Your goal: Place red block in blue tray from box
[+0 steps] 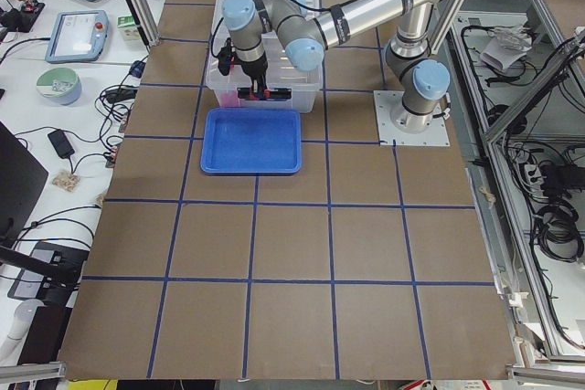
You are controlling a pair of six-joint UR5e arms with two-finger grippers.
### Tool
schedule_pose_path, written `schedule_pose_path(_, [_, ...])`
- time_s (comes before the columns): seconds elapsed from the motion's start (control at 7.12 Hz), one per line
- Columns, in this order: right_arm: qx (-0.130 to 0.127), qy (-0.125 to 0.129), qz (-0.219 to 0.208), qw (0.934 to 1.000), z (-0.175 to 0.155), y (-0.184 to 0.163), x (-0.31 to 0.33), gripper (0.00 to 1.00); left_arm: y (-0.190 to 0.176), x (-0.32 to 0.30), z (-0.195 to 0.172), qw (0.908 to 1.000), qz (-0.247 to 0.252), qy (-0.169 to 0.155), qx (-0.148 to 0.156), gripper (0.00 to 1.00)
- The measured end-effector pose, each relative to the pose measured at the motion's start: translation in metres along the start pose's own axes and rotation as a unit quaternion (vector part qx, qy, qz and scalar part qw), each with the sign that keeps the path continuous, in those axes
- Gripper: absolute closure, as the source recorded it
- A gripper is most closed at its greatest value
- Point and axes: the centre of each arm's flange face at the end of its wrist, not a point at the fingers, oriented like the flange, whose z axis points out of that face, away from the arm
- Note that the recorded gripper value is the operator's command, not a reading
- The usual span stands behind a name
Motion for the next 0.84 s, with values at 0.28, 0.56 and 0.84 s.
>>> schedule_pose_path(0.28, [0.0, 0.002, -0.002, 1.0, -0.005, -0.008, 0.02, 0.0, -0.005, -0.053, 0.04, 0.9999, 0.009, 0.003, 0.006, 1.0])
schedule_pose_path(0.56, [-0.015, 0.006, -0.019, 0.9997, -0.007, -0.024, 0.083, 0.0, -0.009, -0.073, 0.099, 0.9998, 0.002, 0.003, 0.019, 1.0])
schedule_pose_path(0.84, [-0.027, 0.005, -0.046, 0.9986, 0.004, -0.032, 0.157, 0.0, -0.014, -0.076, 0.135, 0.9995, 0.0, 0.019, 0.027, 0.77])
